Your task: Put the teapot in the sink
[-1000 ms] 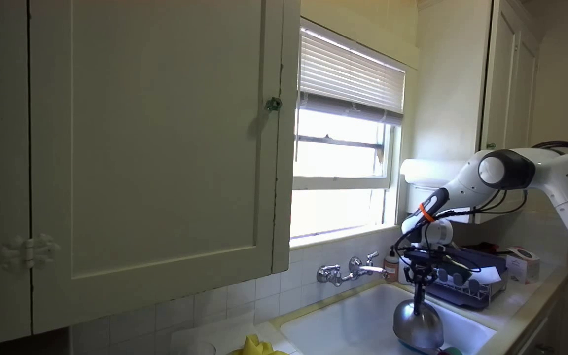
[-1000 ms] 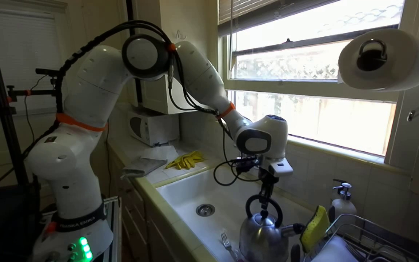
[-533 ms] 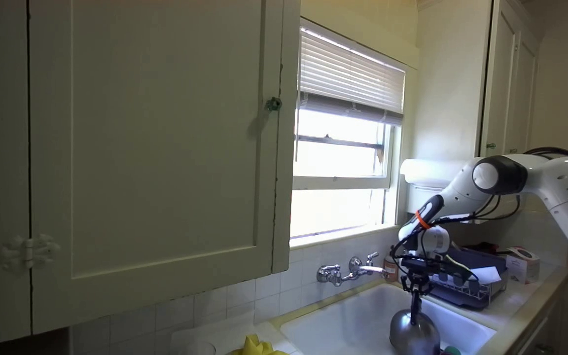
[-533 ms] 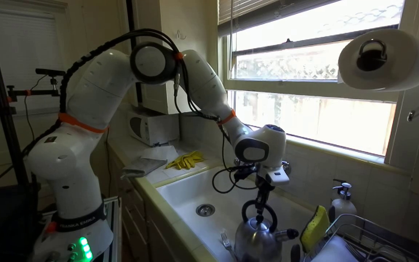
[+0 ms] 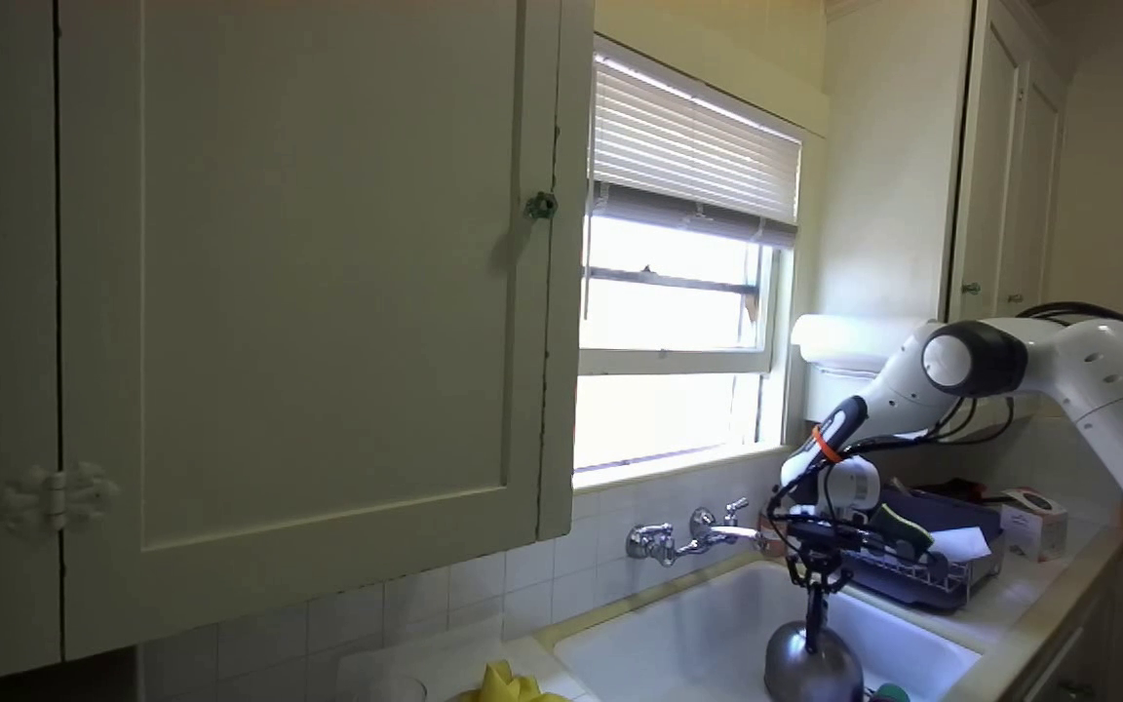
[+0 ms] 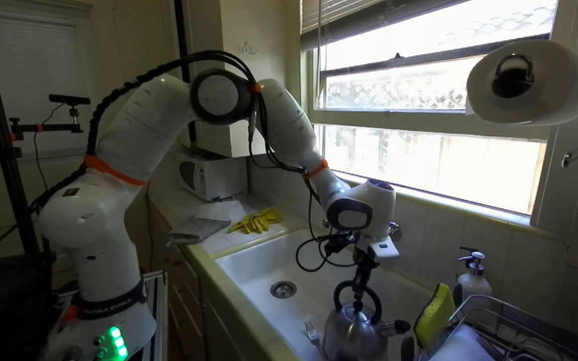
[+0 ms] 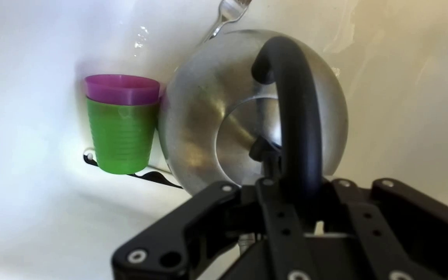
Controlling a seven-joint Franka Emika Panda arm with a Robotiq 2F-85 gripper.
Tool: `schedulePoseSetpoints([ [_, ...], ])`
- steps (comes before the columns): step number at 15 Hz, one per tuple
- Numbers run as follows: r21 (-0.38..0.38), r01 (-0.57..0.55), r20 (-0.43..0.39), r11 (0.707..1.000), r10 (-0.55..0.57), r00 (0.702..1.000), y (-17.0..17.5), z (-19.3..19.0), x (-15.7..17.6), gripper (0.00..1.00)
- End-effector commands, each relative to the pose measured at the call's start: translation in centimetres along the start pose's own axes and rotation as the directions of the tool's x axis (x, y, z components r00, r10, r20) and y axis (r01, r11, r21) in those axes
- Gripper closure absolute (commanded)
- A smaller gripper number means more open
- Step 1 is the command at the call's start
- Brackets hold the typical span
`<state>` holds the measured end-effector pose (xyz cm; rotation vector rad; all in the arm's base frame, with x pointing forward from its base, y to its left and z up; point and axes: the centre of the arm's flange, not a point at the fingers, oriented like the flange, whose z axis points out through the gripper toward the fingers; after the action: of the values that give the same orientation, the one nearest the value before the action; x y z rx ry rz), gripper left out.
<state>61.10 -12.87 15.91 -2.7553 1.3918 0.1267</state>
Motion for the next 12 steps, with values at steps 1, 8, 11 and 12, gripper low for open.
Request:
schedulePoseSetpoints([
  [1,-0.008,-0.020,0.004,1.000,0.020,1.000,0.0,-0.7,0.5,0.59],
  [8,-0.066,0.010,-0.015,0.998,-0.012,1.000,4.0,-5.4,-0.9,0.06],
  [11,-0.157,0.090,0.020,0.983,-0.088,0.996,6.6,-7.6,-2.4,0.00],
  [12,-0.182,0.125,0.033,0.975,-0.121,0.992,7.3,-8.3,-2.9,0.00],
])
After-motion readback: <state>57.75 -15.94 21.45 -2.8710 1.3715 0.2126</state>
